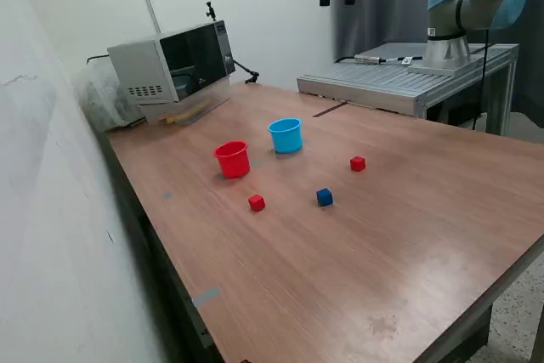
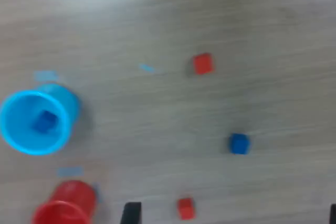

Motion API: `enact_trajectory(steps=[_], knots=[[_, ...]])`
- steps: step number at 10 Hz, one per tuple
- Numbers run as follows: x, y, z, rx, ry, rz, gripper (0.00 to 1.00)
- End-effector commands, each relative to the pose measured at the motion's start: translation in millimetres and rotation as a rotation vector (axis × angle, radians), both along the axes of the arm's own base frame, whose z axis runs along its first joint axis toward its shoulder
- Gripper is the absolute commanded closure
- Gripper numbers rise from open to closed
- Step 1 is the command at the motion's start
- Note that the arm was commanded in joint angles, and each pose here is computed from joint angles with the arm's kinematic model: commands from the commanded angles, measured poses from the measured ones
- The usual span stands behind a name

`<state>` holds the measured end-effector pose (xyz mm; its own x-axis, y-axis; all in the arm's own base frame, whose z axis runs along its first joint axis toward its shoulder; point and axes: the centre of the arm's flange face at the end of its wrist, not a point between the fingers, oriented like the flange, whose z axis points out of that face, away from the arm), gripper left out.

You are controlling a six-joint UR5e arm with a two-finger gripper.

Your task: Place red objects in the red bin, and blue objects in the blue bin.

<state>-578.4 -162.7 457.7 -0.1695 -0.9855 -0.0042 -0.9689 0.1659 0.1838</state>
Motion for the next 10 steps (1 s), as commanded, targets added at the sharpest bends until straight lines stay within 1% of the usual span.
enact_trajectory(steps=[1,3,5,6,7,9,10], knots=[[-54.7,-55.2,-34.3,-0.017,-0.016,0.035,0.00],[-97.5,-60.1,-92.5,-0.022,-0.023,-0.003,0.00],[-125.5,-54.6,-171.9,-0.017,-0.075,-0.049,0.00],[-133.2,-54.1,-203.2,-0.013,-0.088,-0.059,0.00],[-136.7,-54.5,-225.1,-0.011,-0.101,-0.061,0.00],[-140.9,-54.9,-250.9,-0.010,-0.104,-0.070,0.00],[-142.2,-56.2,-264.3,-0.010,-0.120,-0.086,0.00]])
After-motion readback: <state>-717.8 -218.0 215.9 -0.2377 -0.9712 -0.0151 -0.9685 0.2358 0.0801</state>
